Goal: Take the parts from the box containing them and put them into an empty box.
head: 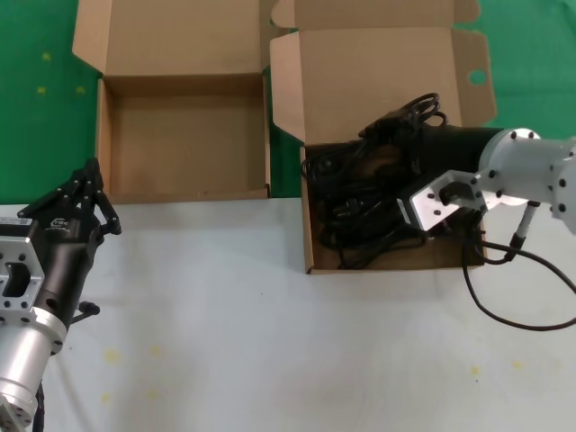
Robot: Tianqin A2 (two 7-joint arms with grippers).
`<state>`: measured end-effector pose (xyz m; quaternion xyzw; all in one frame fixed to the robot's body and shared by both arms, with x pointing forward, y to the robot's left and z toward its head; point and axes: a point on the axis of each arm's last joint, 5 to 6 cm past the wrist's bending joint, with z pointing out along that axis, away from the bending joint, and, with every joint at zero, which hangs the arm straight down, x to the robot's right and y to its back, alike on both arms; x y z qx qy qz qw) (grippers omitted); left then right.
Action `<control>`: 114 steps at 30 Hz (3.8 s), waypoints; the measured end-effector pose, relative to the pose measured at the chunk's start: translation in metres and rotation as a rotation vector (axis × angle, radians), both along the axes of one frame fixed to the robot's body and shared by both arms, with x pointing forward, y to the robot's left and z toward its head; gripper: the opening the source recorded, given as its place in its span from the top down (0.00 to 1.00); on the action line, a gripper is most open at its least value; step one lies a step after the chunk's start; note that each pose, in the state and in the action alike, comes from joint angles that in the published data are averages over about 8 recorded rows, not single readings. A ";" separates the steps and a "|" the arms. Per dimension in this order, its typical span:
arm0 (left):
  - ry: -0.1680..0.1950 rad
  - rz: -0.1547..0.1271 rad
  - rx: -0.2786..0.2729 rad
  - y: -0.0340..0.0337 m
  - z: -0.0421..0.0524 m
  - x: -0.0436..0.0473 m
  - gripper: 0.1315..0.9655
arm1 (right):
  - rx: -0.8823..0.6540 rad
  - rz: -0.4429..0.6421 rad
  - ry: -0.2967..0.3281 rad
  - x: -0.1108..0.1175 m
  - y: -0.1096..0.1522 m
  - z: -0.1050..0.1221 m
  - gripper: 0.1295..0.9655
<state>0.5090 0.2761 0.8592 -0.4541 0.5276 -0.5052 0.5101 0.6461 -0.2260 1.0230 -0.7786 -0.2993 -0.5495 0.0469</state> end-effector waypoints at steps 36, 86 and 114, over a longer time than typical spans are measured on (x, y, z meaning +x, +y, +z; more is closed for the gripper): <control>0.000 0.000 0.000 0.0000 0.0000 0.0000 0.98 | 0.032 -0.006 -0.030 0.012 0.008 0.014 0.90; 0.000 0.000 0.000 0.0000 0.0000 0.0000 0.98 | 0.289 0.090 0.185 0.069 0.189 0.053 0.77; 0.000 0.000 0.000 0.0000 0.0000 0.0000 0.98 | 0.498 0.001 0.151 0.006 0.015 0.073 0.20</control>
